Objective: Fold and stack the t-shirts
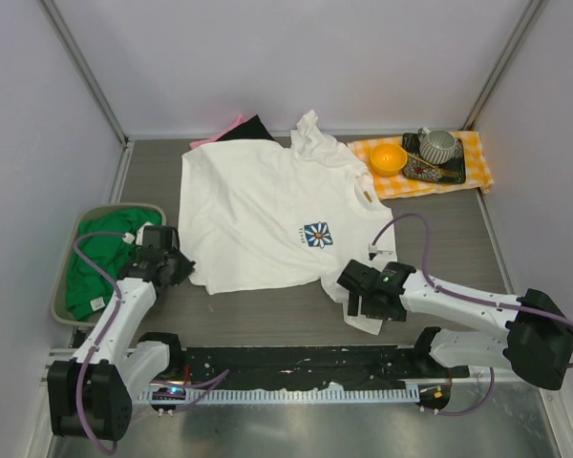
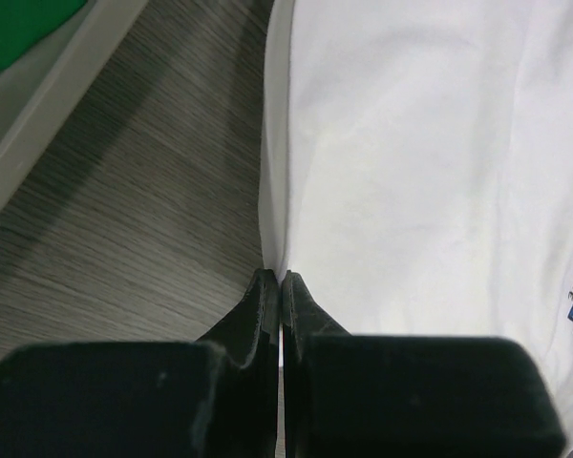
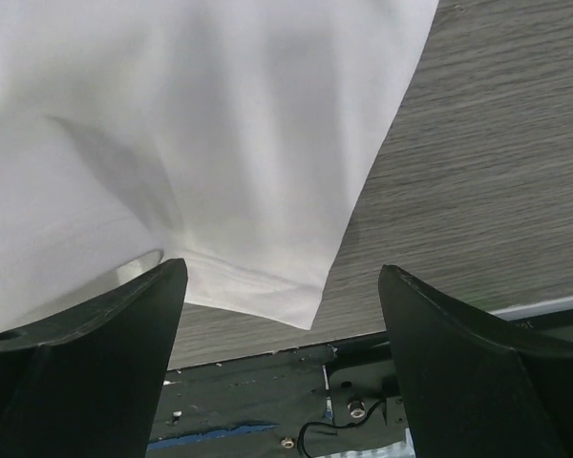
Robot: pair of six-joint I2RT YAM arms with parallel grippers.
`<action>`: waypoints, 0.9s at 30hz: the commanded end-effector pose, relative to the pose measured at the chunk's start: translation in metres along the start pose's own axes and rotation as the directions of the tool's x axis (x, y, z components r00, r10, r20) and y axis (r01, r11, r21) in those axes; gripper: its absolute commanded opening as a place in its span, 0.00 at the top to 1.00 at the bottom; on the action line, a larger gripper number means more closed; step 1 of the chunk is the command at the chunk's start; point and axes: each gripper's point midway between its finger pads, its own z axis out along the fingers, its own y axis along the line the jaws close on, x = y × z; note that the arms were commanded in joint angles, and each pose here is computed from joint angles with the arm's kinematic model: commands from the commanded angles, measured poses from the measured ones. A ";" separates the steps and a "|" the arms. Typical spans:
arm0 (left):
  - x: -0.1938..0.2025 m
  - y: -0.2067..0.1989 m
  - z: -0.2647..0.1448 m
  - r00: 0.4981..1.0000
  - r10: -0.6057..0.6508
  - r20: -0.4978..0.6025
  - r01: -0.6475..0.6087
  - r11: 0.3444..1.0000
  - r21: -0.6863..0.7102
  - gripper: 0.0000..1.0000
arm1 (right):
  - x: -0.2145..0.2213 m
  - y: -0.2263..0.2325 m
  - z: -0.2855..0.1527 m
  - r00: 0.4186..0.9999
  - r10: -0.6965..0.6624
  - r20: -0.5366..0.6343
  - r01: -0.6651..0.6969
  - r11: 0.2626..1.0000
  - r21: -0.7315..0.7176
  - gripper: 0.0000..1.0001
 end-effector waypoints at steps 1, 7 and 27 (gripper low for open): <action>-0.010 -0.018 -0.010 0.999 0.018 0.033 -0.021 0.996 0.086 1.00 | 0.000 -0.001 -0.007 0.999 0.032 0.007 -0.032 0.999 0.027 0.13; -0.005 -0.020 -0.008 1.000 0.022 0.012 -0.023 0.994 0.105 1.00 | 0.017 -0.002 0.001 0.996 0.088 -0.023 -0.087 0.996 0.030 0.21; -0.002 -0.018 -0.006 0.999 0.035 -0.009 -0.034 0.995 0.090 1.00 | 0.040 0.004 0.019 0.984 0.167 -0.059 -0.169 0.985 -0.045 0.51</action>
